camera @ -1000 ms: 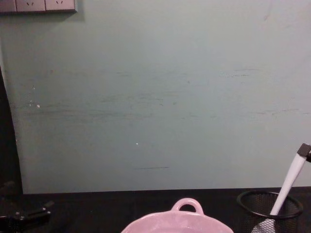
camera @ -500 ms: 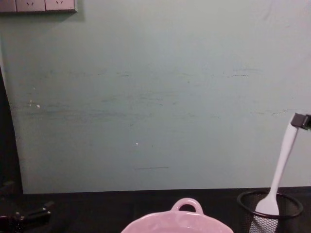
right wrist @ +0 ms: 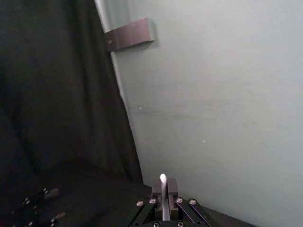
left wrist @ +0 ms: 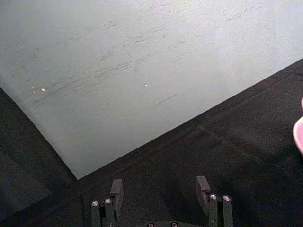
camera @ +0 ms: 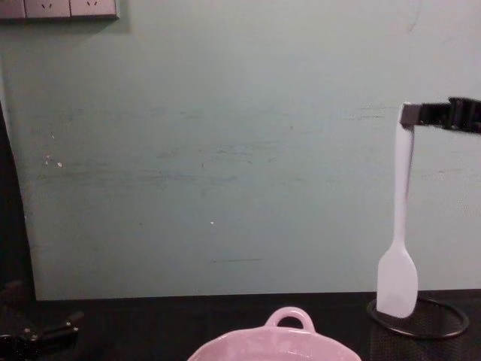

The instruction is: Use the one hand to pick up the spoon and stir the clear water in the bowl.

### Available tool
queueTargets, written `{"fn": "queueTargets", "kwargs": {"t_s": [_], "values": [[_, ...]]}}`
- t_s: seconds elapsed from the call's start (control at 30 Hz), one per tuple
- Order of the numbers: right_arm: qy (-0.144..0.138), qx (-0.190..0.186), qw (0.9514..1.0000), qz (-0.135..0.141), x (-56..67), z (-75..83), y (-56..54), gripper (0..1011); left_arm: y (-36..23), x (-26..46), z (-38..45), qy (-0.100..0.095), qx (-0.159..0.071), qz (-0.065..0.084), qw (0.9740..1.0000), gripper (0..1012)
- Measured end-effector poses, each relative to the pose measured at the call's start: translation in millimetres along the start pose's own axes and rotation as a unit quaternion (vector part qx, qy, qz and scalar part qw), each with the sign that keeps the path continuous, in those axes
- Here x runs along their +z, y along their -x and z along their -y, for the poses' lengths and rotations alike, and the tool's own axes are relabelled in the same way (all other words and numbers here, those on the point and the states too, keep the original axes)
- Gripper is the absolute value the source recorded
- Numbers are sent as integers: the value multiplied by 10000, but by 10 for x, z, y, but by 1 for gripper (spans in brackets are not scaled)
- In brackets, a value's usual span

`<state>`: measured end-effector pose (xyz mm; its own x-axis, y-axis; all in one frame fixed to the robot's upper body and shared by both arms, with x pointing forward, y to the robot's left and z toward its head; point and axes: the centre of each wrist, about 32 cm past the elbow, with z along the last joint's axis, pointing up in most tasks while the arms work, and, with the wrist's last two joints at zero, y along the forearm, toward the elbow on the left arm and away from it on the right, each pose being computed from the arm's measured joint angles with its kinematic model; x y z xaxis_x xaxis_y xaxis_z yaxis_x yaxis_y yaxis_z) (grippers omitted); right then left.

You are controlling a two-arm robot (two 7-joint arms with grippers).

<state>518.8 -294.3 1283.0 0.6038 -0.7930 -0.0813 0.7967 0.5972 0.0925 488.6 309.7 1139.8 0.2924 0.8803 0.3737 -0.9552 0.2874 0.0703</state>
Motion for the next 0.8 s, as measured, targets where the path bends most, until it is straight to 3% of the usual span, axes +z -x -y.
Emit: {"fn": "queueTargets", "kwargs": {"t_s": [0.13, 0.27, 0.8], "values": [[154, 133, 9993, 325, 179, -45, 54, 75, 0, 0, 0, 0, 0, 0, 10000, 1011], [218, 162, 9984, 497, 233, -59, 71, 75, 0, 0, 0, 0, 1, 0, 10000, 1011], [198, 147, 9984, 509, 226, -58, 70, 75, 0, 0, 0, 0, 0, 0, 10000, 1011]]}}
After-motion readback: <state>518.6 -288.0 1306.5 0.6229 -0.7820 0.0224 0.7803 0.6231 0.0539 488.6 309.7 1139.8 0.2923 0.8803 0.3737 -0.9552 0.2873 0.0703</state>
